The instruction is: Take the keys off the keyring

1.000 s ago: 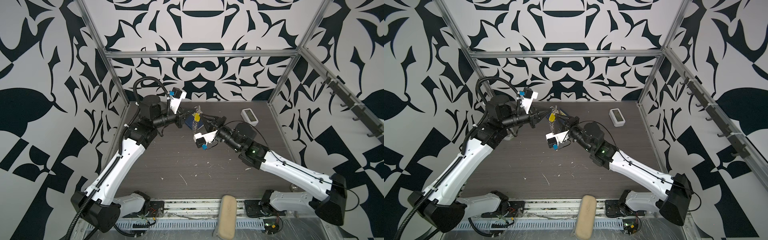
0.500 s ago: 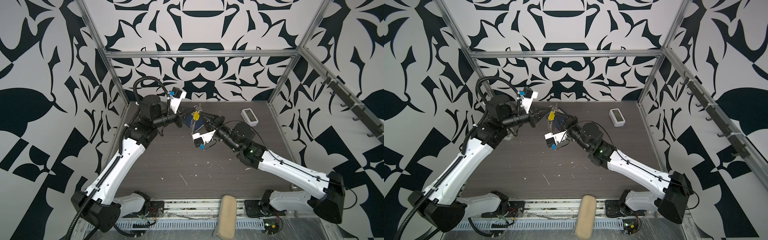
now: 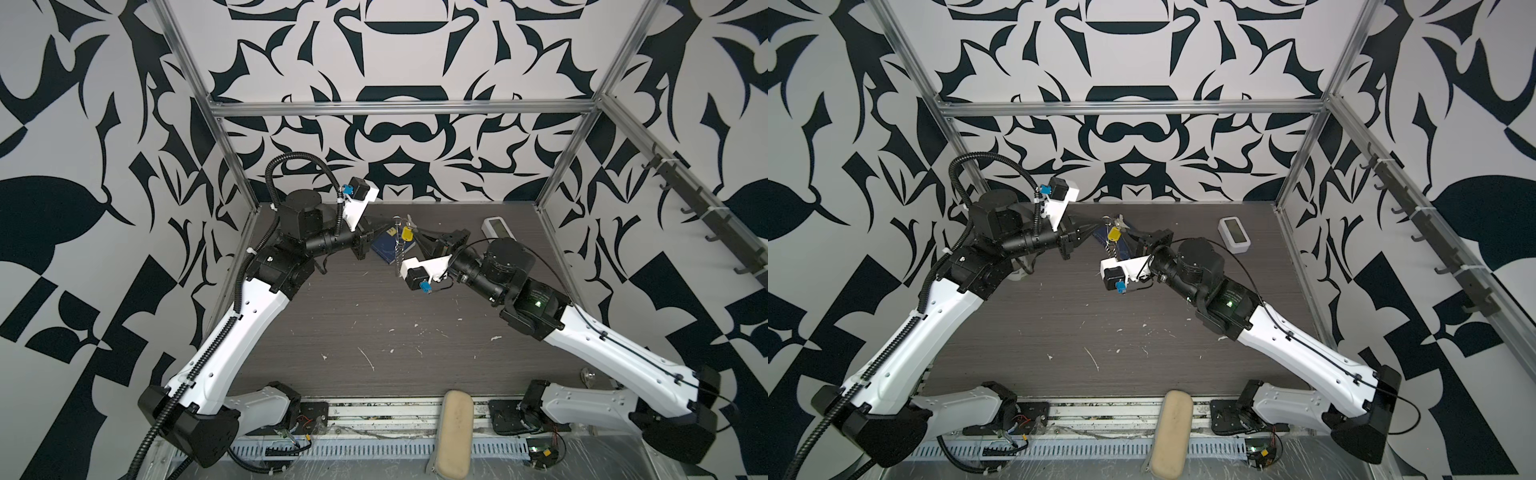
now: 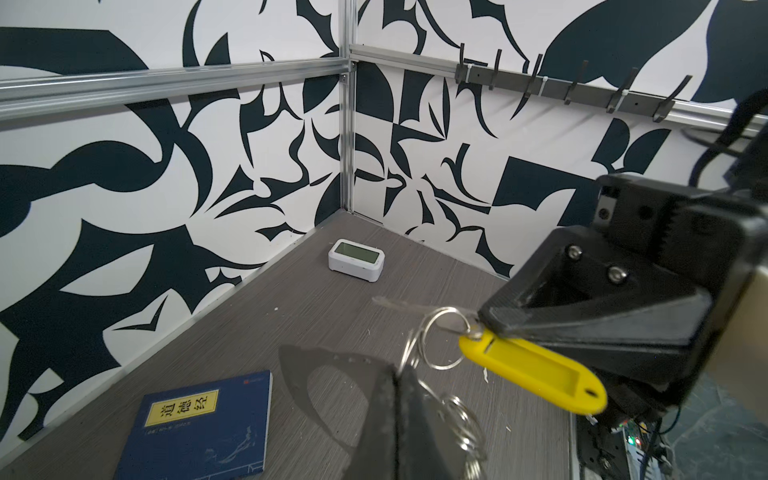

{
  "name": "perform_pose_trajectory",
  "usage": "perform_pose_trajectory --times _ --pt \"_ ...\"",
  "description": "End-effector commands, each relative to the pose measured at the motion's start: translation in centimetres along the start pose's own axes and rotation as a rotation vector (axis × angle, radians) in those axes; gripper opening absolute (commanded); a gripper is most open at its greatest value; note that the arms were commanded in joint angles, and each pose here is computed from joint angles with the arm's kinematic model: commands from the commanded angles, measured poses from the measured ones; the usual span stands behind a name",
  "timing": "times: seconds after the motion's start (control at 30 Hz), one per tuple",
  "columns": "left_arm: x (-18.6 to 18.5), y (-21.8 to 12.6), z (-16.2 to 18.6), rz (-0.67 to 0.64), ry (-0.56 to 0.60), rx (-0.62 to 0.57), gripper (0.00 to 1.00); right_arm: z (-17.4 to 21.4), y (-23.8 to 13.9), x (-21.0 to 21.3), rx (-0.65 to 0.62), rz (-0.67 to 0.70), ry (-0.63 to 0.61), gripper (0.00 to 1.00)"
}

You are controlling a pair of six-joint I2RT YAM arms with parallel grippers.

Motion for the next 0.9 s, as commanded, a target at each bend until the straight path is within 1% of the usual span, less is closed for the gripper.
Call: perform_pose_trajectory --times 0.0,0.07,0.1,0.17,0.23,0.3,0.4,0.47,0.57,0.7,0.87 --pt "1.0 -0.5 -0.9 -0.057 0.036 -0.007 0.00 -1.1 -1.3 -1.2 -0.052 0.015 0.198 0.16" --pt "0.9 -0.5 -0.7 -0.054 0.040 -0.004 0.00 -1.0 -1.5 -1.6 -0.054 0.026 0.231 0.27" --pt "0.8 -0.5 -0.6 -0.052 0.041 -0.003 0.00 -1.1 -1.5 -1.6 -0.055 0.026 0.238 0.31" --pt "0.8 -0.5 -0.5 -0.047 0.047 -0.003 0.00 -1.2 -1.8 -1.8 -0.060 0.025 0.273 0.35" --pt "0.7 -0.5 -0.3 -0.037 0.057 0.002 0.00 -1.4 -2.2 -2.0 -0.071 0.015 0.315 0.38" --pt "0.5 -0.4 0.0 -0.023 0.075 0.007 0.00 -1.7 -2.8 -2.4 -0.095 0.003 0.376 0.39" --pt "0.2 -0.3 0.4 0.007 0.106 0.014 0.00 -2.3 -3.8 -3.2 -0.150 -0.027 0.504 0.41" --pt "-0.1 -0.3 0.7 0.021 0.128 0.015 0.00 -2.6 -4.1 -3.5 -0.193 -0.078 0.590 0.41" --pt "-0.4 -0.4 1.1 0.041 0.174 0.022 0.00 -1.9 -4.2 -4.0 -0.216 -0.108 0.693 0.41" --pt "-0.8 -0.4 2.3 0.079 0.222 0.063 0.00 -0.7 -3.9 -3.8 -0.246 -0.154 0.783 0.40" --pt "-1.9 -0.6 4.5 0.169 0.305 0.102 0.00 -0.7 -3.3 -1.6 -0.286 -0.244 0.814 0.38"
Point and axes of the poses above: each gripper's point midway between its finger pads, its own y axis out along the fingers, its own x axis along the line the jaws close on, z = x × y, the point moved 1 cm from there along -y, back along the fingers, and after that the axes turned 7 degrees about -y, right-handed, at the moved point
